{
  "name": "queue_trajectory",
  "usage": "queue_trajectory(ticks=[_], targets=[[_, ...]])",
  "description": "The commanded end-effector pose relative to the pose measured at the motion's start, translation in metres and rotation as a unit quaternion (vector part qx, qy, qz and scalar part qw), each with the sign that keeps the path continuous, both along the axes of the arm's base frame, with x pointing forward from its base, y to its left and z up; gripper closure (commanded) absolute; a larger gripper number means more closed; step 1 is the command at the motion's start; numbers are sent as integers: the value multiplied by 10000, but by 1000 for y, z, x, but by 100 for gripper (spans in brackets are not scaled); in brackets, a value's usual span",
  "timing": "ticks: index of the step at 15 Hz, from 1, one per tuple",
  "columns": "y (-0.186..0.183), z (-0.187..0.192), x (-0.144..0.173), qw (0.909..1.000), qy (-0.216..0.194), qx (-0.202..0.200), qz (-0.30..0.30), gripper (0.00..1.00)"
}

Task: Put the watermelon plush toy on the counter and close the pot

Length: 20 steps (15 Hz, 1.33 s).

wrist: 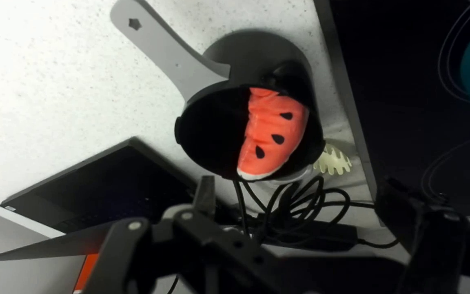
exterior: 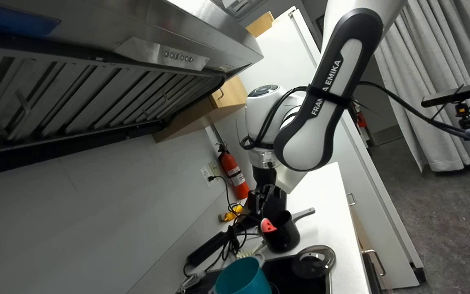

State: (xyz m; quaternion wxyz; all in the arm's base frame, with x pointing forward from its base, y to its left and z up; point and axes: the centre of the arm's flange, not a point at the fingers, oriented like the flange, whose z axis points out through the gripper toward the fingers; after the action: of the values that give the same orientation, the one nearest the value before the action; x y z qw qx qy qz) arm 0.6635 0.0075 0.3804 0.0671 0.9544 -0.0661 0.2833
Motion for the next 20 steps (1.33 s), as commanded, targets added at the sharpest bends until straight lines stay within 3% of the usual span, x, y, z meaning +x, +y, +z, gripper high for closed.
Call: queue_trajectory(ticks=[1,14,20], targets=[[3,-11,23,9997,-67,35,-254,0],[-24,-42,56,9982,15,35,-592,4],[-23,-56,64,9978,108,118,-649,14]])
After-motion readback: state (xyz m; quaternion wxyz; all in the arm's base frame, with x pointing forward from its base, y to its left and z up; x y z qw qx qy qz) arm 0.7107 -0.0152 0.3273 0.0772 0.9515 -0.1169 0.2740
